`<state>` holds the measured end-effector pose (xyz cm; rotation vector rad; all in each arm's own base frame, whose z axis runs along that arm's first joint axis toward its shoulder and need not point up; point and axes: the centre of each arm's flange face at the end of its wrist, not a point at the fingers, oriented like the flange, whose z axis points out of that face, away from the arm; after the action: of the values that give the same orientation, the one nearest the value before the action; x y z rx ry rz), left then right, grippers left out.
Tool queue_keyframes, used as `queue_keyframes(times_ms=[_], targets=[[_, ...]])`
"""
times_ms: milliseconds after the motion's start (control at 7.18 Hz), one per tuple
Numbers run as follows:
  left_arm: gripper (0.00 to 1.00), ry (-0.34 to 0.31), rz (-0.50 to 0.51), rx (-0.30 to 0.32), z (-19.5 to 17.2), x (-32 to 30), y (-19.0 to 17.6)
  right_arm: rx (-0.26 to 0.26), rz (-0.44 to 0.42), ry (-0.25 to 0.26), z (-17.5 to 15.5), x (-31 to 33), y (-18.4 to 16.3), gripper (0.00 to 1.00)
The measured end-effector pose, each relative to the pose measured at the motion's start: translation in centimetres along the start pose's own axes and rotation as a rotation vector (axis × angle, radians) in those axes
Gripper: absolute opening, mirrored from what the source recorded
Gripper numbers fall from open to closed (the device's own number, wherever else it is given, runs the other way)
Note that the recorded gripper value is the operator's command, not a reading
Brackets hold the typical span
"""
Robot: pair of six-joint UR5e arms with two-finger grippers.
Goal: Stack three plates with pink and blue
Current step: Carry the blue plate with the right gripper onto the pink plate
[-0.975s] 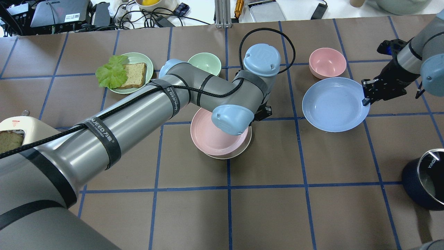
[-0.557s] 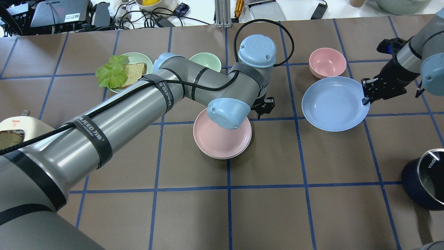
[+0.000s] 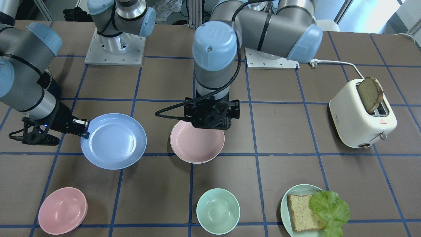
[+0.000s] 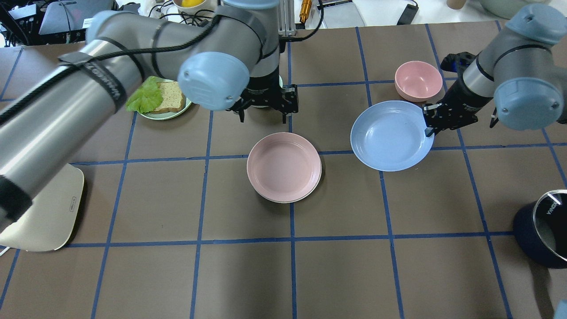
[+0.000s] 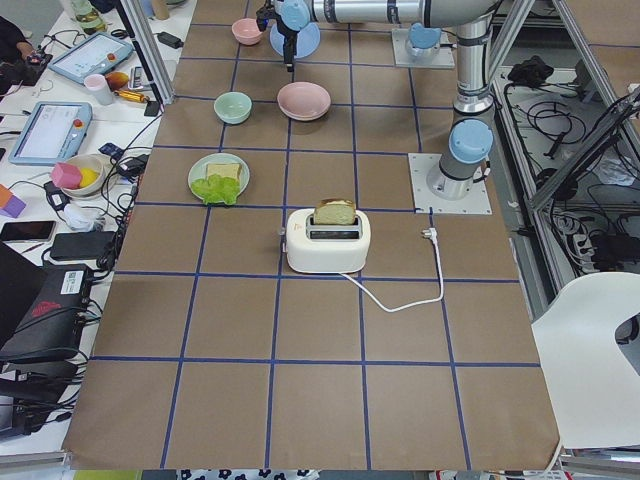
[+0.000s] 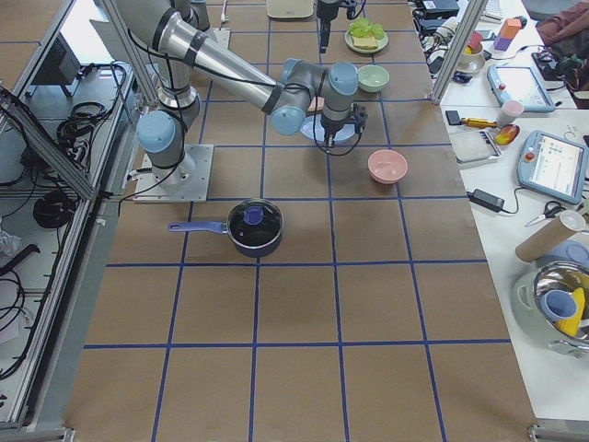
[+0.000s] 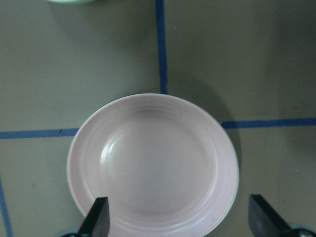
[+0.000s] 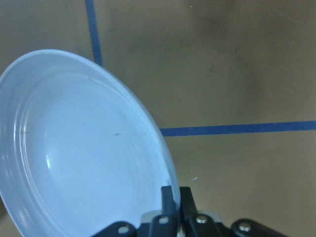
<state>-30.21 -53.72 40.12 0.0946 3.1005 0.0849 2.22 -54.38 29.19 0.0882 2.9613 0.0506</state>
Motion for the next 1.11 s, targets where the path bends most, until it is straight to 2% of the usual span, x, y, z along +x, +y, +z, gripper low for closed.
queue_keyframes(times_ms=[278,418,557,696,975,1114], targets=[[1.0,0.005,-0.034,-0.028,-5.9,-6.2,3.7,0.0,-0.032,-0.041,1.0,-6.5,1.0,0.0],[1.0,0.002,-0.06,-0.051,-7.3,-8.1,5.9,0.011,-0.033,-0.068,1.6,-9.7,1.7,0.0],[1.0,0.002,-0.084,-0.059,-7.4,-9.9,7.3,0.032,-0.015,-0.098,2.5,-13.1,2.6,0.0],[1.0,0.006,-0.105,-0.037,-7.2,-11.3,7.8,0.062,0.017,-0.118,4.0,-16.1,3.8,0.0],[1.0,0.011,-0.118,0.022,-7.4,-12.7,7.7,0.109,0.085,-0.148,7.8,-18.8,5.9,0.0],[1.0,0.012,-0.117,0.032,-7.4,-12.9,7.7,0.112,0.109,-0.154,9.2,-19.3,6.9,0.0]])
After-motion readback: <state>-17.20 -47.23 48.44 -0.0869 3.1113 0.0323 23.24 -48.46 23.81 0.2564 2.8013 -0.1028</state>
